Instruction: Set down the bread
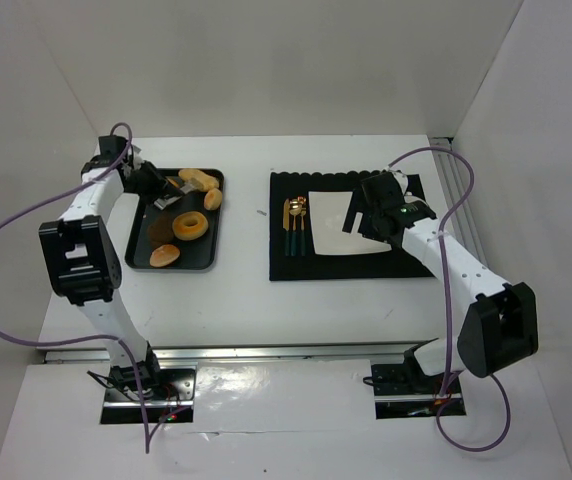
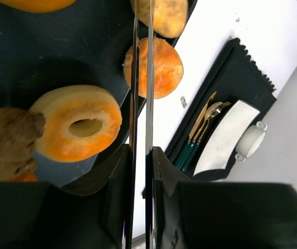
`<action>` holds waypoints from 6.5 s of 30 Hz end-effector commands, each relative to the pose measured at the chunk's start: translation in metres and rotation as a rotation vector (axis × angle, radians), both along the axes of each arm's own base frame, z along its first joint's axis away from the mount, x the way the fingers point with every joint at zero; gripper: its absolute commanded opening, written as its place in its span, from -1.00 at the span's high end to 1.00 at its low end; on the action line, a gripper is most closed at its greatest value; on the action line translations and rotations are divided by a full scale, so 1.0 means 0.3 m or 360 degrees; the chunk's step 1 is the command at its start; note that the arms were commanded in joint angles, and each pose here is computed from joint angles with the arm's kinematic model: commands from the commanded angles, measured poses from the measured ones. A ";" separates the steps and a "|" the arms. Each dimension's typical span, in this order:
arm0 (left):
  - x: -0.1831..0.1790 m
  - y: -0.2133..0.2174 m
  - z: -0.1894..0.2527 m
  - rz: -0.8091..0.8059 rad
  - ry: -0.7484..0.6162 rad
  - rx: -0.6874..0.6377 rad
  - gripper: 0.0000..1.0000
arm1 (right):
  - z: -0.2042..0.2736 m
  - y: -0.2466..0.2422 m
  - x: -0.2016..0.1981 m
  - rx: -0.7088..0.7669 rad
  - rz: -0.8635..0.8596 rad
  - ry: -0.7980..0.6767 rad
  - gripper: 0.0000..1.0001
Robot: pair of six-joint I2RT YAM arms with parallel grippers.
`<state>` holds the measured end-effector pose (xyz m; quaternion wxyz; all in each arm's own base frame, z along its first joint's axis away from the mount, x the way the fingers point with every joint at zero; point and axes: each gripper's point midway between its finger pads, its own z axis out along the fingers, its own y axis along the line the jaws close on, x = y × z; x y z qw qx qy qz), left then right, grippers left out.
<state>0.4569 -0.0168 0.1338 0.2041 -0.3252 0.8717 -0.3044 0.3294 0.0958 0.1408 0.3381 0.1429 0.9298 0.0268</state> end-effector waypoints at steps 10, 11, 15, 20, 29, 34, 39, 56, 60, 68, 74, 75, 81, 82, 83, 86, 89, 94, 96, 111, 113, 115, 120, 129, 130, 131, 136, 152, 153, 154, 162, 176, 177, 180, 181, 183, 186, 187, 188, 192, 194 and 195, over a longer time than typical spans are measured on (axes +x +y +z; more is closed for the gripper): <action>-0.076 -0.050 0.389 -0.0066 -0.0497 0.0384 1.00 | 0.100 0.053 0.055 0.0098 0.0028 -0.0177 -1.00; -0.084 -0.081 0.413 -0.0127 -0.0516 0.0403 1.00 | 0.100 0.053 0.055 0.0098 0.0028 -0.0177 -1.00; -0.127 -0.325 0.402 -0.0568 -0.0548 0.0367 1.00 | 0.147 0.022 0.046 0.0064 -0.0017 -0.0232 -1.00; -0.254 -0.728 0.323 -0.1016 -0.0508 0.0303 1.00 | 0.291 -0.081 0.000 -0.0001 -0.0179 -0.0424 -1.00; -0.365 -1.218 0.146 -0.1403 -0.0474 0.0248 1.00 | 0.397 -0.217 -0.138 0.0036 -0.0414 -0.0656 -1.00; -0.308 -1.298 0.090 -0.1400 -0.0441 0.0215 1.00 | 0.388 -0.207 -0.162 0.0052 -0.0374 -0.0608 -1.00; -0.298 -1.309 0.079 -0.1388 -0.0404 0.0211 0.43 | 0.382 -0.208 -0.167 0.0056 -0.0383 -0.0595 -1.00; -0.325 -1.124 0.338 -0.1322 -0.0563 0.0323 -0.02 | 0.404 -0.207 -0.143 0.0030 -0.0375 -0.0608 -1.00; -0.318 -1.030 0.349 -0.1260 -0.0559 0.0384 0.01 | 0.392 -0.192 -0.132 0.0049 -0.0354 -0.0601 -1.00; -0.269 -0.769 0.341 -0.0975 -0.0475 0.0505 0.09 | 0.271 -0.092 -0.090 0.0093 -0.0136 -0.0384 -0.95; -0.209 -0.411 0.262 -0.0629 -0.0250 0.0939 0.04 | 0.247 -0.063 -0.073 0.0118 -0.0083 -0.0349 -0.95; -0.191 -0.360 0.262 -0.0564 -0.0232 0.0969 0.01 | 0.247 -0.063 -0.073 0.0118 -0.0083 -0.0349 -0.95; -0.147 -0.213 0.214 -0.0439 -0.0148 0.1029 -0.07 | 0.233 -0.060 -0.061 0.0102 -0.0073 -0.0335 -0.98; -0.141 -0.195 0.202 -0.0436 -0.0130 0.1038 -0.10 | 0.233 -0.054 -0.062 0.0114 -0.0061 -0.0330 -0.98; -0.132 -0.196 0.204 -0.0435 -0.0135 0.1038 -0.13 | 0.236 -0.051 -0.055 0.0114 -0.0061 -0.0330 -0.98; -0.112 -0.210 0.173 -0.0482 -0.0105 0.0985 -0.29 | 0.236 -0.051 -0.055 0.0114 -0.0061 -0.0330 -0.98; -0.122 -0.223 0.171 -0.0520 -0.0100 0.0956 -0.29 | 0.236 -0.051 -0.055 0.0114 -0.0061 -0.0330 -0.98; -0.153 -0.234 0.141 -0.0557 -0.0062 0.0918 -0.29 | 0.247 -0.051 -0.058 0.0132 -0.0073 -0.0347 -0.98; -0.160 -0.220 0.125 -0.0549 -0.0037 0.0917 -0.29 | 0.244 -0.053 -0.065 0.0132 -0.0073 -0.0347 -0.98; -0.150 -0.297 0.422 -0.0518 -0.0408 0.0867 1.00 | 0.258 -0.067 -0.074 0.0126 -0.0105 -0.0369 -0.98; -0.169 -0.452 0.469 -0.0703 -0.0547 0.0697 1.00 | 0.262 -0.073 -0.074 0.0122 -0.0115 -0.0389 -0.98; -0.182 -0.585 0.475 -0.0817 -0.0587 0.0530 1.00 | 0.271 -0.073 -0.077 0.0138 -0.0125 -0.0403 -0.98; -0.206 -0.915 0.439 -0.1059 -0.0663 0.0344 1.00 | 0.270 -0.091 -0.092 0.0110 -0.0147 -0.0393 -0.98; -0.172 -1.225 0.301 -0.1239 -0.0614 0.0172 1.00 | 0.290 -0.115 -0.119 0.0103 -0.0172 -0.0411 -0.98; -0.177 -1.244 0.289 -0.1244 -0.0598 0.0162 1.00 | 0.290 -0.115 -0.119 0.0103 -0.0172 -0.0411 -0.98; -0.174 -1.246 0.273 -0.1246 -0.0584 0.0165 1.00 | 0.290 -0.115 -0.119 0.0103 -0.0172 -0.0411 -0.98; -0.186 -1.238 0.249 -0.1207 -0.0557 0.0196 0.90 | 0.284 -0.118 -0.125 0.0097 -0.0172 -0.0395 -0.98; -0.263 -1.166 0.404 -0.1201 -0.0678 0.0266 -0.01 | 0.265 -0.107 -0.112 0.0102 -0.0162 -0.0380 -0.98; -0.272 -1.149 0.416 -0.1197 -0.0680 0.0293 -0.01 | 0.264 -0.102 -0.112 0.0112 -0.0152 -0.0376 -0.98; -0.270 -1.142 0.410 -0.1187 -0.0667 0.0312 -0.01 | 0.264 -0.102 -0.113 0.0112 -0.0152 -0.0376 -0.98; -0.310 -0.941 0.406 -0.0926 -0.0624 0.0625 0.01 | 0.264 -0.102 -0.113 0.0112 -0.0152 -0.0376 -0.98; -0.401 -0.601 -0.006 -0.0613 -0.0473 0.1143 0.10 | 0.235 -0.081 -0.082 0.0117 -0.0121 -0.0357 -0.98; -0.412 -0.603 -0.039 -0.0612 -0.0427 0.1128 0.10 | 0.231 -0.079 -0.073 0.0117 -0.0121 -0.0357 -0.98; -0.436 -0.606 -0.105 -0.0649 -0.0343 0.1117 -0.22 | 0.222 -0.072 -0.072 0.0122 -0.0111 -0.0339 -0.98; -0.446 -0.600 -0.112 -0.0647 -0.0315 0.1119 -0.54 | 0.234 -0.066 -0.069 0.0137 -0.0101 -0.0349 -0.98; -0.431 -0.593 -0.069 -0.0621 -0.0324 0.1148 -0.57 | 0.217 -0.068 -0.072 0.0113 -0.0089 -0.0317 -0.98; -0.422 -0.560 0.041 -0.0556 -0.0357 0.1207 -0.78 | 0.193 -0.057 -0.062 0.0097 -0.0062 -0.0258 -0.98; -0.430 -0.544 0.068 -0.0581 -0.0357 0.1246 -0.83 | 0.189 -0.058 -0.067 0.0102 -0.0073 -0.0244 -0.98; -0.428 -0.545 0.102 -0.0582 -0.0385 0.1243 -0.83 | 0.176 -0.047 -0.066 0.0097 -0.0059 -0.0226 -0.98; -0.407 -0.560 0.280 -0.0563 -0.0574 0.1191 -0.83 | 0.157 -0.036 -0.055 0.0119 -0.0045 -0.0243 -0.98; -0.410 -0.552 0.326 -0.0551 -0.0624 0.1161 -0.83 | 0.162 -0.028 -0.050 0.0135 -0.0035 -0.0255 -0.98; -0.410 -0.552 0.342 -0.0547 -0.0630 0.1158 -0.83 | 0.149 -0.030 -0.054 0.0130 -0.0036 -0.0242 -0.98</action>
